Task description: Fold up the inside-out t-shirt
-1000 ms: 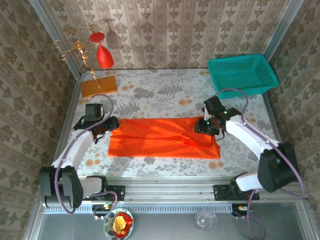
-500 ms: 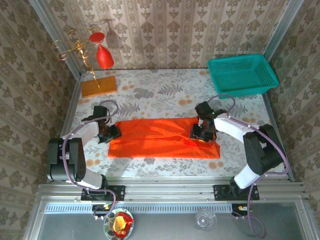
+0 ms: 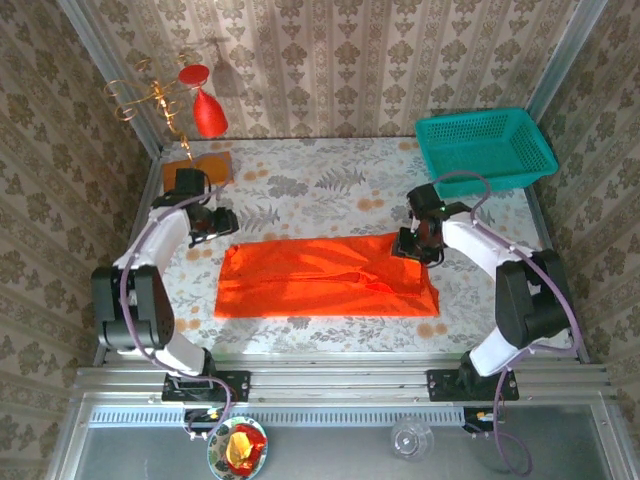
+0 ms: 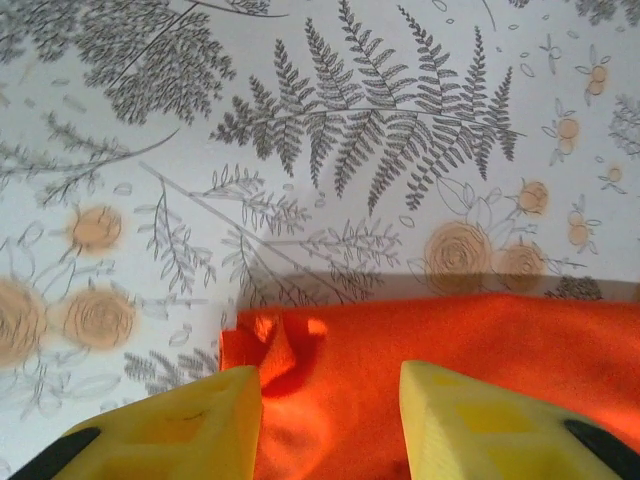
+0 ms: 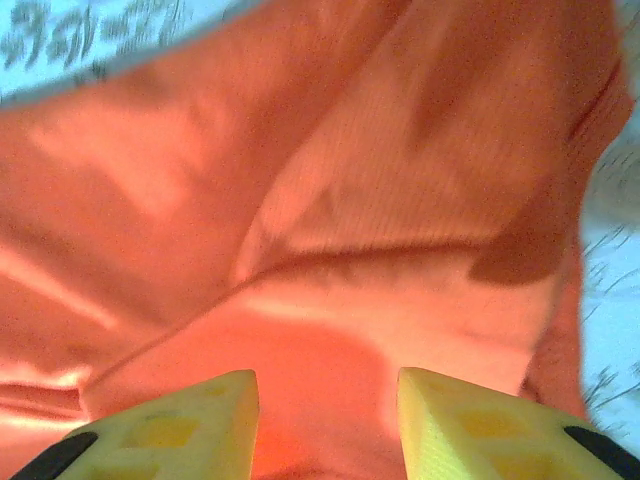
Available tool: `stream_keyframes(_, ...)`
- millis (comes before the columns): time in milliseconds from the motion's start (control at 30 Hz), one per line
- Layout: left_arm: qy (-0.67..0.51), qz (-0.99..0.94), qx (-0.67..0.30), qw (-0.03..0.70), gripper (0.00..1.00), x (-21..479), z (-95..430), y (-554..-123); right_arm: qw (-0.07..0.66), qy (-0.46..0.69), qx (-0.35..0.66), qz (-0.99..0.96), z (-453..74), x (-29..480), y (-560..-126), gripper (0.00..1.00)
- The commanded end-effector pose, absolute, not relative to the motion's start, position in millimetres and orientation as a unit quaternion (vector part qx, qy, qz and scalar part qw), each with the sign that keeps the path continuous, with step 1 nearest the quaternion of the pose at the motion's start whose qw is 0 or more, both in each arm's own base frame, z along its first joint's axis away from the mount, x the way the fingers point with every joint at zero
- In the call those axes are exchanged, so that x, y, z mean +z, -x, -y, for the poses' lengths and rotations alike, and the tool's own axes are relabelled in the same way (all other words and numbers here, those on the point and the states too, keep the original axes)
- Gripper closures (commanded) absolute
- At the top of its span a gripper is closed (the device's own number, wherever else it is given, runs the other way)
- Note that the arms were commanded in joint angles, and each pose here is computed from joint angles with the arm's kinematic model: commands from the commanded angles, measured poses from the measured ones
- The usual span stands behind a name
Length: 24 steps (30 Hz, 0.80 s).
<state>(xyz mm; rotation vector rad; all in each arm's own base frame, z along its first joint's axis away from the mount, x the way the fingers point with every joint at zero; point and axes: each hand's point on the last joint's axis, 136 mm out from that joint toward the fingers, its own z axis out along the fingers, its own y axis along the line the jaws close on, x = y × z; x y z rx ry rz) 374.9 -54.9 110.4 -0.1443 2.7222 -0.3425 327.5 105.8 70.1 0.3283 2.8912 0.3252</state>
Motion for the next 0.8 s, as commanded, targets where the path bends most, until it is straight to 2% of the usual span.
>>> stream_keyframes(0,0.014,-0.987,-0.099,0.123,0.59,85.2,48.7,-361.0,0.089,-0.084,0.066,-0.990,-91.5,62.3,-337.2,0.57)
stream_keyframes(233,0.008,-0.993,-0.093,0.074,0.64,57.2,47.8,-367.8,0.078,-0.071,0.053,-0.993,-95.6,49.0,-367.0,0.54)
stream_keyframes(600,0.034,-0.994,-0.067,0.081,0.99,45.2,31.5,-376.8,0.046,-0.091,0.040,-0.994,-86.6,20.3,-367.2,0.54)
stream_keyframes(767,0.073,-0.991,-0.044,0.106,1.00,53.7,7.9,-379.1,0.027,-0.111,0.025,-0.993,-71.5,11.5,-360.8,0.55)
